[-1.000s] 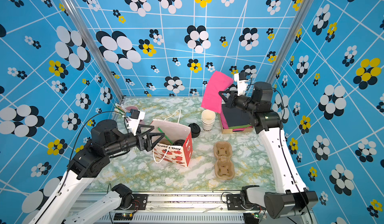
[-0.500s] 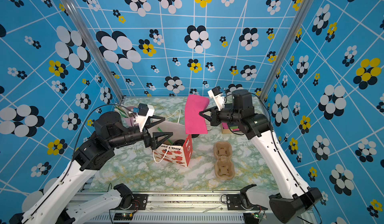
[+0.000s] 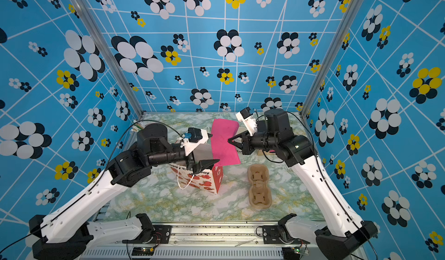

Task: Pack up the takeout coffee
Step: 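Grasp the pink napkin from the right gripper with the left gripper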

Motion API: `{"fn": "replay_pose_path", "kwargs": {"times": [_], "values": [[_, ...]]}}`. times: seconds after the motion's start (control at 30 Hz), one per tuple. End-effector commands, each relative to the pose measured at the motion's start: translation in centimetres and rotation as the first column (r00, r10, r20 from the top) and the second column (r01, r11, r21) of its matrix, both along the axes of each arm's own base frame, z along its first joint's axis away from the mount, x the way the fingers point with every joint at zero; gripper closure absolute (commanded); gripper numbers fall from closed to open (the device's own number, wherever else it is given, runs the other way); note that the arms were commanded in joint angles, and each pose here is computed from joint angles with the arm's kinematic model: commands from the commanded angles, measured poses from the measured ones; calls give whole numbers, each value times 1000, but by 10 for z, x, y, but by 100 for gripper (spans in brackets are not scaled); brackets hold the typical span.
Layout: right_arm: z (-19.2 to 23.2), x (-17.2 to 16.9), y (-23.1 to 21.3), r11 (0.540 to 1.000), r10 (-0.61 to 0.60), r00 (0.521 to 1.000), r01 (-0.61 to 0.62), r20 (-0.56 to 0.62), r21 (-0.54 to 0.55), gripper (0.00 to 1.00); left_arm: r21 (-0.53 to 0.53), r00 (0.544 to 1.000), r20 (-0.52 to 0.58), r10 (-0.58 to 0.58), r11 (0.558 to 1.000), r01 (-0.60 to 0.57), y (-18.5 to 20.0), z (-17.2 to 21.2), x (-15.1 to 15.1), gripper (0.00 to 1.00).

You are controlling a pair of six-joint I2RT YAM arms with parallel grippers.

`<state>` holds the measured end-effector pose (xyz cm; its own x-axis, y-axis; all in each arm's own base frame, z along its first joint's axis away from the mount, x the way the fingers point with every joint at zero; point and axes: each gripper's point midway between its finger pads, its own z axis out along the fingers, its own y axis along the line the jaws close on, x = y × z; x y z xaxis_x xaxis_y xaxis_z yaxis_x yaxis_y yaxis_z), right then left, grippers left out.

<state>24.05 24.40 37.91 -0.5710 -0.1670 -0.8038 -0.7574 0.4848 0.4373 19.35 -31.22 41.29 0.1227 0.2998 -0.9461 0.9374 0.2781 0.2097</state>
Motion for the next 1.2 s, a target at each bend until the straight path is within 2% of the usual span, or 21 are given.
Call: {"fn": "replay_pose_path", "kwargs": {"times": [0.0,0.27,0.53,0.8,1.17], "values": [[12,-12,1,1000,21,1000,-21,7,18,100,38,996,86,-14,999,11,-5,7,5,4],[21,-22,5,996,55,999,-55,2,64,100,107,994,78,-83,992,74,-24,-10,8,6],[27,-32,7,992,89,996,-89,-1,93,100,164,994,69,-90,983,78,-30,-28,15,13],[19,-41,11,987,132,991,-128,-34,99,100,174,993,74,-87,982,73,-33,-30,20,14],[8,-45,13,984,167,984,-163,-61,67,100,182,983,37,-178,969,168,-35,-39,6,21]]}}
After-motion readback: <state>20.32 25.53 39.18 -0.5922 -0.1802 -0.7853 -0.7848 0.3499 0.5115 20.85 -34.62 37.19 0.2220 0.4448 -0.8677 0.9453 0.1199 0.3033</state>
